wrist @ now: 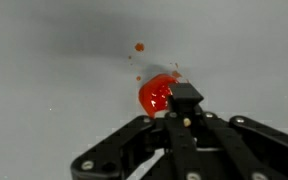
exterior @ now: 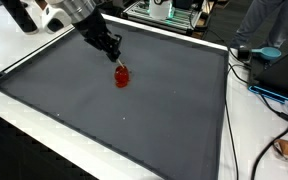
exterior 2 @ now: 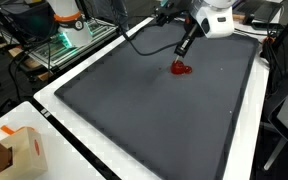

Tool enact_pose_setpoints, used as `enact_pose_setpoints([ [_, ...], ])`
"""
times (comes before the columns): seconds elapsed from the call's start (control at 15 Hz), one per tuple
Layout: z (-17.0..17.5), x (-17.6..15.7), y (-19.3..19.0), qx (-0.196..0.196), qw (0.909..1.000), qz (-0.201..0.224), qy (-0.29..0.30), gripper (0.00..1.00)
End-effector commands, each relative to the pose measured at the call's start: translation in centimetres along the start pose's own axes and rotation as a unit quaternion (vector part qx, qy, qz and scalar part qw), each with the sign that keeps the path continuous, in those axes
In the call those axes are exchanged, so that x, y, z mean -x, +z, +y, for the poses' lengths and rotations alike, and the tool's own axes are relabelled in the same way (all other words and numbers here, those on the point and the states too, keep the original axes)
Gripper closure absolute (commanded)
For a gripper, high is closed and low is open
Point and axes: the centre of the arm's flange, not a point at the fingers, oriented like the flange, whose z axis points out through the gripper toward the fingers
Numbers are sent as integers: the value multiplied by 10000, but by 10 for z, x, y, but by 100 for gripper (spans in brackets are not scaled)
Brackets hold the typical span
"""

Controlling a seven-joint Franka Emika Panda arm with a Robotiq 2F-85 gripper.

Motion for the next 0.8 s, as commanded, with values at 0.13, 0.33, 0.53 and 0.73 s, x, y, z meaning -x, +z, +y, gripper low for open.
enact_pose_setpoints([
  [0.13, 5, -9, 16, -235, 9996, -133, -115, 97],
  [0.33, 7, -12, 22, -299, 9991, -259, -130, 97],
  [0.53, 9, -14, 24, -378, 9985, -356, -148, 97],
  [0.73, 10, -15, 20, -475, 9977, -454, -138, 97],
])
